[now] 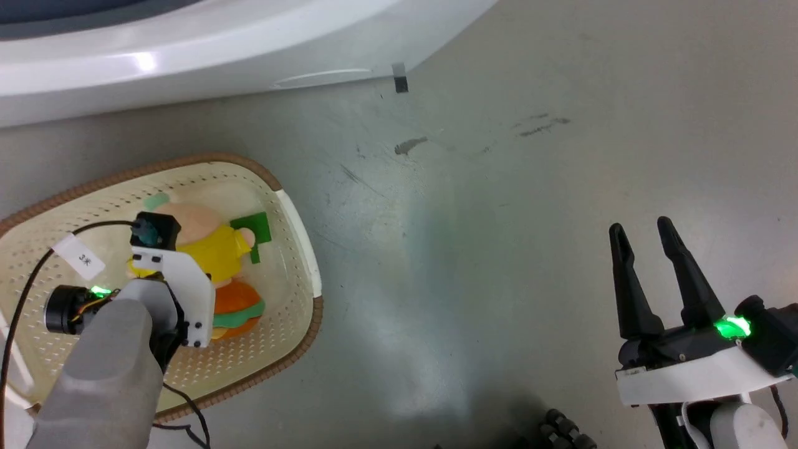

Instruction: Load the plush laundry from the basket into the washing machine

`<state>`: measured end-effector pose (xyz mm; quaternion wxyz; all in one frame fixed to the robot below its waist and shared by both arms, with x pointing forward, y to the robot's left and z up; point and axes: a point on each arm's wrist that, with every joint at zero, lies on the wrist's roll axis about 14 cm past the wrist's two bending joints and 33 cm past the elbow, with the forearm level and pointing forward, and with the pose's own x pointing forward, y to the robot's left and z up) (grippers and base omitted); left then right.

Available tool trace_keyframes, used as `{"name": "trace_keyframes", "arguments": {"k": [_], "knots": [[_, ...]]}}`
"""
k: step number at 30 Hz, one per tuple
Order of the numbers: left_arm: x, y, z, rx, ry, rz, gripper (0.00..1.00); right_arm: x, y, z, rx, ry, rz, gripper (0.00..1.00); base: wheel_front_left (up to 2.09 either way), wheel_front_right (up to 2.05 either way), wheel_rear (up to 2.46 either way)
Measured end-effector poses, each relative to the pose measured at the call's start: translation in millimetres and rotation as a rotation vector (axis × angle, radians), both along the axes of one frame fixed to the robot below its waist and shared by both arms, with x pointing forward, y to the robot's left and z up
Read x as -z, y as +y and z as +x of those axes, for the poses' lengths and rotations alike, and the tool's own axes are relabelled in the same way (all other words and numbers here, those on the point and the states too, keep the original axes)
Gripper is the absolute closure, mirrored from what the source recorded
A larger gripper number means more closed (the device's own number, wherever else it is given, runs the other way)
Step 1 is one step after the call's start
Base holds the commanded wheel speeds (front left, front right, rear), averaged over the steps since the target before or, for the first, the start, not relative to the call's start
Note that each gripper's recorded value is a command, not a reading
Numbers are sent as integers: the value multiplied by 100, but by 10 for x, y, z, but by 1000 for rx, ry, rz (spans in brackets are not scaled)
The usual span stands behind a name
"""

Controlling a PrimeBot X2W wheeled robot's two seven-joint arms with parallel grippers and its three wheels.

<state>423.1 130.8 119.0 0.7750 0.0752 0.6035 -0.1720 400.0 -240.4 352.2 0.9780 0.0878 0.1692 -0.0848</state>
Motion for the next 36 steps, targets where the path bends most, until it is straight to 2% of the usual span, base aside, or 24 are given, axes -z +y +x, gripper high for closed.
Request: {"name": "trace_keyframes", "arguments": {"k": [12,13,14,22,29,36], "knots": [[445,-40,-26,8,111,14,0,230,-134,-83,54,59,3,0,0,0,0],[481,-42,-29,7,121,16,56,245,-146,-82,58,60,1,0,0,0,0],[513,-51,-25,6,127,14,100,260,-158,-81,62,61,0,0,0,0,0],[622,-67,-86,-14,163,7,100,287,-209,-11,67,49,-14,0,0,0,0],[313,27,-227,-45,111,3,100,-41,-243,36,70,-37,-26,0,0,0,0],[-221,-4,-253,-88,-53,-51,100,-440,-200,-29,56,-132,-34,0,0,0,0]]}}
